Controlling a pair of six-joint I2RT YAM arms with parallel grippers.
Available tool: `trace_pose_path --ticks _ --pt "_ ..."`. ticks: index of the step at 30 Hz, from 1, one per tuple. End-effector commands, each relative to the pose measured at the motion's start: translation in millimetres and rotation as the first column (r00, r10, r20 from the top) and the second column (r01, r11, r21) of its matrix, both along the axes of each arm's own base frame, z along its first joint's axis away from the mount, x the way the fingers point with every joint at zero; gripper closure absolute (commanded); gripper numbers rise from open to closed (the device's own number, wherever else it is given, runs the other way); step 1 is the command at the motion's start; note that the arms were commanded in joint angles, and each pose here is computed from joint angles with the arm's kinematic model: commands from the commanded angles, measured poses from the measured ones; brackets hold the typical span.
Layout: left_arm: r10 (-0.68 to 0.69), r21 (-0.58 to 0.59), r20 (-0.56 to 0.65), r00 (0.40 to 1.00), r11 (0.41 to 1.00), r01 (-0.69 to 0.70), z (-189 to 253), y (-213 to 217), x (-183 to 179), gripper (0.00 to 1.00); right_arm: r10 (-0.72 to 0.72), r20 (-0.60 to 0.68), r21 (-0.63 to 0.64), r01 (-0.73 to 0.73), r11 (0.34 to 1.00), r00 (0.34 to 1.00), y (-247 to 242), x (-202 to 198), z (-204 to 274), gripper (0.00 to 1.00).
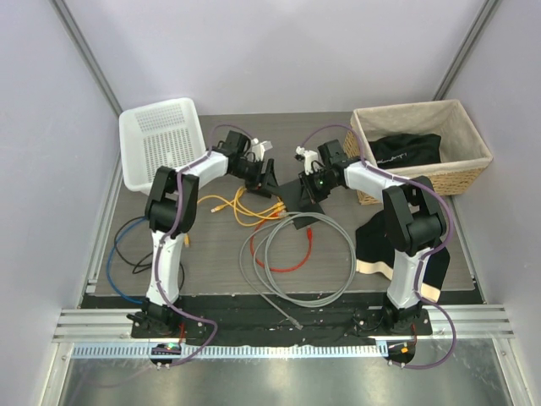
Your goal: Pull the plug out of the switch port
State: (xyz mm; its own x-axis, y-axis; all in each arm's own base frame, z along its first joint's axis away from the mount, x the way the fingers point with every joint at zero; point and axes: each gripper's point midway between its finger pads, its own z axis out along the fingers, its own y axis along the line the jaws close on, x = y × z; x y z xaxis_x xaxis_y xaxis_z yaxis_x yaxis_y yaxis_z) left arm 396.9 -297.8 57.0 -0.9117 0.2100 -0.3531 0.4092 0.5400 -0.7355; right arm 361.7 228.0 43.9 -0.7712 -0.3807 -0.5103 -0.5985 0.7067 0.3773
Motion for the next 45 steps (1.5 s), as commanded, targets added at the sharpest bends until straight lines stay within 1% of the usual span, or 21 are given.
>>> trace_pose_path --ticks 1,6,10,15,19,22,27,28,29,32,35,42,43,45 --pt "-0.023 -0.077 -0.003 1.000 0.997 0.022 11 -11 4 0.36 0.000 -0.079 -0.118 -0.009 0.993 0.997 -22 -22 -29 0.92" --pt "-0.005 -0.075 -0.044 0.999 0.997 0.002 -2 -11 4 0.41 0.008 -0.095 -0.131 -0.020 0.991 0.995 -23 -22 -36 0.92" --pt "-0.016 -0.079 -0.085 0.996 0.997 0.009 -11 -12 -3 0.44 0.010 -0.110 -0.128 -0.024 0.991 0.994 -22 -19 -42 0.91" --pt "-0.035 -0.074 -0.131 0.991 0.997 0.025 -23 -12 -17 0.46 0.017 -0.101 -0.129 -0.030 0.991 0.995 -20 -13 -43 0.91" --pt "-0.062 -0.085 -0.144 0.988 0.995 0.050 -29 -14 -25 0.48 0.008 -0.125 -0.122 -0.023 0.992 0.992 -20 -15 -46 0.91" --pt "-0.085 -0.114 -0.151 0.985 0.991 0.068 -27 -18 -28 0.49 0.000 -0.155 -0.115 -0.018 0.993 0.988 -19 -20 -52 0.91" --pt "-0.073 -0.099 -0.165 0.984 0.993 0.057 -33 -18 -27 0.50 -0.005 -0.184 -0.114 -0.016 0.993 0.983 -18 -24 -58 0.91" --pt "-0.079 -0.106 -0.169 0.982 0.992 0.062 -33 -19 -28 0.51 -0.006 -0.185 -0.115 -0.016 0.993 0.983 -18 -23 -59 0.91" --pt "-0.080 -0.109 -0.174 0.981 0.992 0.061 -35 -20 -27 0.56 -0.006 -0.187 -0.115 -0.016 0.993 0.982 -18 -23 -59 0.91" --pt "-0.081 -0.117 -0.177 0.981 0.991 0.060 -38 -21 -25 0.62 -0.007 -0.188 -0.114 -0.015 0.993 0.982 -18 -23 -59 0.91" --pt "-0.080 -0.118 -0.176 0.981 0.991 0.060 -40 -23 -23 0.64 -0.007 -0.187 -0.114 -0.015 0.993 0.982 -18 -23 -58 0.91" --pt "-0.040 -0.070 -0.170 0.985 0.997 0.029 -47 -23 -17 0.64 -0.012 -0.196 -0.112 -0.010 0.994 0.981 -17 -23 -61 0.91" --pt "-0.028 -0.049 -0.165 0.986 0.999 0.020 -49 -23 -16 0.65 -0.012 -0.198 -0.111 -0.011 0.994 0.980 -16 -23 -61 0.91" --pt "-0.033 -0.045 -0.163 0.986 0.999 0.026 -50 -27 -18 0.67 -0.013 -0.200 -0.112 -0.010 0.994 0.980 -16 -22 -62 0.91"
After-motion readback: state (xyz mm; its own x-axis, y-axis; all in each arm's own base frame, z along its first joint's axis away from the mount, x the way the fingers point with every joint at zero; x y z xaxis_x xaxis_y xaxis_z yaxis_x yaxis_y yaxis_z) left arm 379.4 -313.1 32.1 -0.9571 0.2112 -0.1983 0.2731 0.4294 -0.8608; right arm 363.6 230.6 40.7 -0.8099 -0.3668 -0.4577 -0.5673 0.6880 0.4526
